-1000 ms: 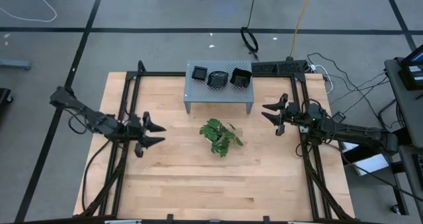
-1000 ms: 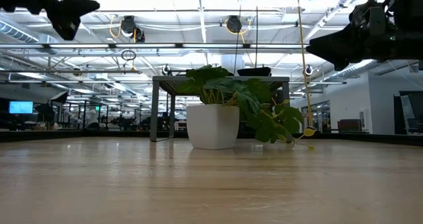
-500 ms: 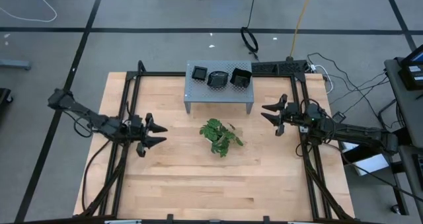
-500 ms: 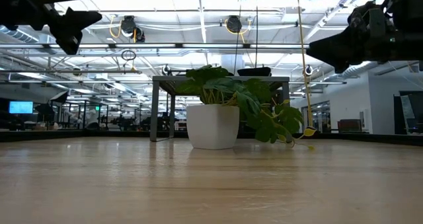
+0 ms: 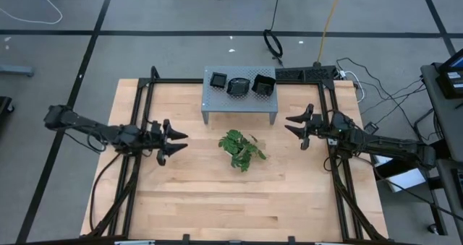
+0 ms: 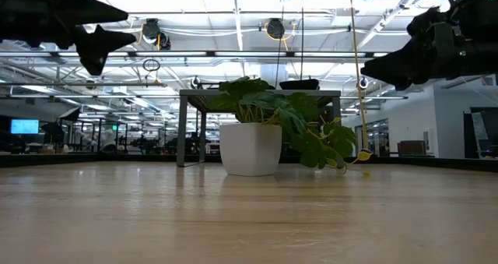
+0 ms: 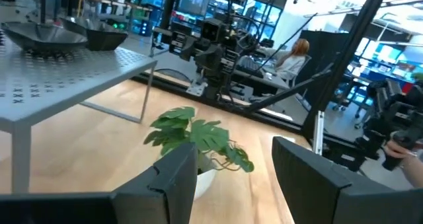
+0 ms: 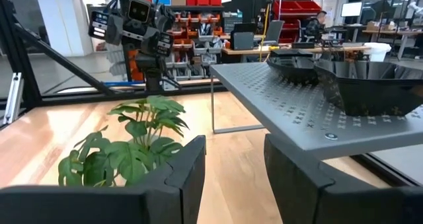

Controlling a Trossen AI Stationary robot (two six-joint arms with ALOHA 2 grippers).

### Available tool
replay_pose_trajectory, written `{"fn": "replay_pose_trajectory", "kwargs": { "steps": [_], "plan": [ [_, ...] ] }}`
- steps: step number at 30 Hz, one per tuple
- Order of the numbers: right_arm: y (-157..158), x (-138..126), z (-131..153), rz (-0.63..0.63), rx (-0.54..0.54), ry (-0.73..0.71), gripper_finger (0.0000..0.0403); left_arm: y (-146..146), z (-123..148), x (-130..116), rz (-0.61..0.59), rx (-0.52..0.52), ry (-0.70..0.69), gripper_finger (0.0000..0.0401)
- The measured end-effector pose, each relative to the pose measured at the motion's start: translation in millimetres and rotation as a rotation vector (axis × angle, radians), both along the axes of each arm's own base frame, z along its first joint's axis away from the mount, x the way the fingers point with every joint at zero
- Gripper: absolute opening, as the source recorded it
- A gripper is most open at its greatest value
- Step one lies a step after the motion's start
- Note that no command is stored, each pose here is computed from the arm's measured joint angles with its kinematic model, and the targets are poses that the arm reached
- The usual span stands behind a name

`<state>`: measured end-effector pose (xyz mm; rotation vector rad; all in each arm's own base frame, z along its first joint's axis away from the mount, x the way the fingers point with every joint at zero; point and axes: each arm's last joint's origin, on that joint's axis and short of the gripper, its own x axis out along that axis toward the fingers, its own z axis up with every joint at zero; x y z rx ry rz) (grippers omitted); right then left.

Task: Pick & Place Mini shaped plates
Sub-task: Return to Home Position

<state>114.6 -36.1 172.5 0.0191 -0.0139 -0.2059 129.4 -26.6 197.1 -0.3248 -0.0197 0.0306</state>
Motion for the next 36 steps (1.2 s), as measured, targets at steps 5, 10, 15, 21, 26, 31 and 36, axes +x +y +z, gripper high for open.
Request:
{"fn": "replay_pose_trajectory", "kwargs": {
  "steps": [5, 10, 15, 21, 26, 31, 36],
  "plan": [
    [0.0, 0.0, -0.7, 0.000, 0.001, 0.007, 0.0141, -0.5, -9.8, 0.5, -0.012, 0.010, -0.079, 0.0200],
    [0.0, 0.0, -0.7, 0.000, -0.005, 0.008, 0.0141, -0.1, -14.6, 0.3, -0.004, 0.059, -0.129, 0.0200],
    [0.0, 0.0, -0.9, 0.000, -0.004, 0.010, 0.0141, 5.4, -11.9, -0.2, 0.044, 0.131, -0.146, 0.0200],
    [0.0, 0.0, -1.4, 0.000, -0.002, 0.015, 0.0141, 21.8, -7.5, -2.7, 0.177, 0.183, -0.171, 0.0200],
    [0.0, 0.0, -1.4, 0.000, -0.002, 0.016, 0.0141, 37.6, -12.3, -5.1, 0.294, 0.190, -0.105, 0.0200],
    [0.0, 0.0, -1.4, 0.001, -0.002, 0.016, 0.0141, 49.5, -16.7, -9.9, 0.379, 0.161, -0.053, 0.0200],
    [0.0, 0.0, -1.5, 0.001, -0.002, 0.016, 0.0141, 55.6, -13.0, -16.6, 0.362, 0.184, -0.088, 0.0200]
  ]
}}
